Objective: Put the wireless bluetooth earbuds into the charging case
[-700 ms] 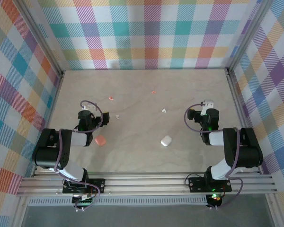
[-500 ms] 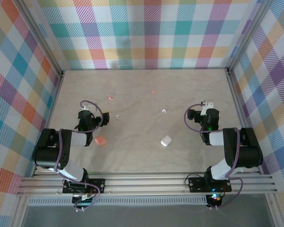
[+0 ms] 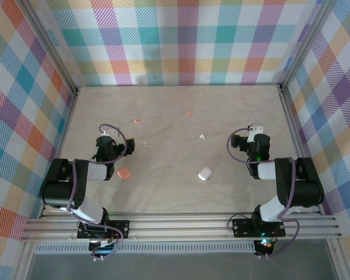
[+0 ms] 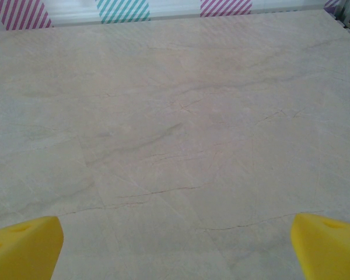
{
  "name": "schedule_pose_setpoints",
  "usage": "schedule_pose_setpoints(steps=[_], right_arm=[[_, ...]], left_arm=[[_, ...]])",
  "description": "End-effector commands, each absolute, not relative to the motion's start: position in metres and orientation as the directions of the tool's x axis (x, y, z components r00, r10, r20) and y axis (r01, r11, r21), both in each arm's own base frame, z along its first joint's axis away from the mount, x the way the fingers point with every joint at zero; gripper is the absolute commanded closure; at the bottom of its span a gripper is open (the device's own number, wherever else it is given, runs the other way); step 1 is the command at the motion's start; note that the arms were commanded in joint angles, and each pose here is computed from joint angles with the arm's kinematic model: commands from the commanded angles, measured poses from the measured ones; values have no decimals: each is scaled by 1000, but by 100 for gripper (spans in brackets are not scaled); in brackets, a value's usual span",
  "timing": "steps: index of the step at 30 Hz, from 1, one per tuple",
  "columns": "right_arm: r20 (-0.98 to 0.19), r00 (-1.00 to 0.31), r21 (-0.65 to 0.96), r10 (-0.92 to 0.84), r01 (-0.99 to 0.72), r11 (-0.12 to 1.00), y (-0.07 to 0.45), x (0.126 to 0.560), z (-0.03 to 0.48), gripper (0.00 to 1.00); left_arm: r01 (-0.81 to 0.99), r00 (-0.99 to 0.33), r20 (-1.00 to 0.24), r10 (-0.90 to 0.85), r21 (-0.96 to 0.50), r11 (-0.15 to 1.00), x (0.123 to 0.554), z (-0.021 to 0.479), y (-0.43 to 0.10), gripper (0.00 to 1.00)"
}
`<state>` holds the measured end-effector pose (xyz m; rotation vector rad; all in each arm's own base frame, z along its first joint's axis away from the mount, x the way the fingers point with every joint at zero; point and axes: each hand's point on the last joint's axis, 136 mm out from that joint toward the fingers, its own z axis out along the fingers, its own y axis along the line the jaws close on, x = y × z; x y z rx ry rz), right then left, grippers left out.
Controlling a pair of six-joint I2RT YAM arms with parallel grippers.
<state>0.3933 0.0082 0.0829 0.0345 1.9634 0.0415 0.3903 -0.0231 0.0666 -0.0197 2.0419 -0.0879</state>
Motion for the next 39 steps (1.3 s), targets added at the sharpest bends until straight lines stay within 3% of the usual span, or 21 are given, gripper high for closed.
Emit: schedule_pose_setpoints(steps=[1, 29, 34, 37, 39], right_arm=[[-933, -356, 56, 46, -17, 998, 13, 397, 93, 0], [-934, -354, 57, 47, -18, 998, 13, 397, 93, 0], [-931, -363, 57, 20, -91, 994, 25, 397, 100, 0], [-913, -406, 65, 40, -48, 997, 19, 393, 114, 0], [-866, -480, 120, 141, 74, 990, 6, 387, 130, 0]], left_arm=[[11, -415, -908, -66, -78, 997, 399, 79, -18, 0], [9, -415, -907, -66, -77, 997, 398, 78, -18, 0], [-88, -434, -895, -103, -71, 994, 398, 97, -3, 0], [-148, -455, -880, -140, -80, 986, 396, 114, 4, 0], [-198, -479, -861, -170, -83, 977, 391, 125, 11, 0]])
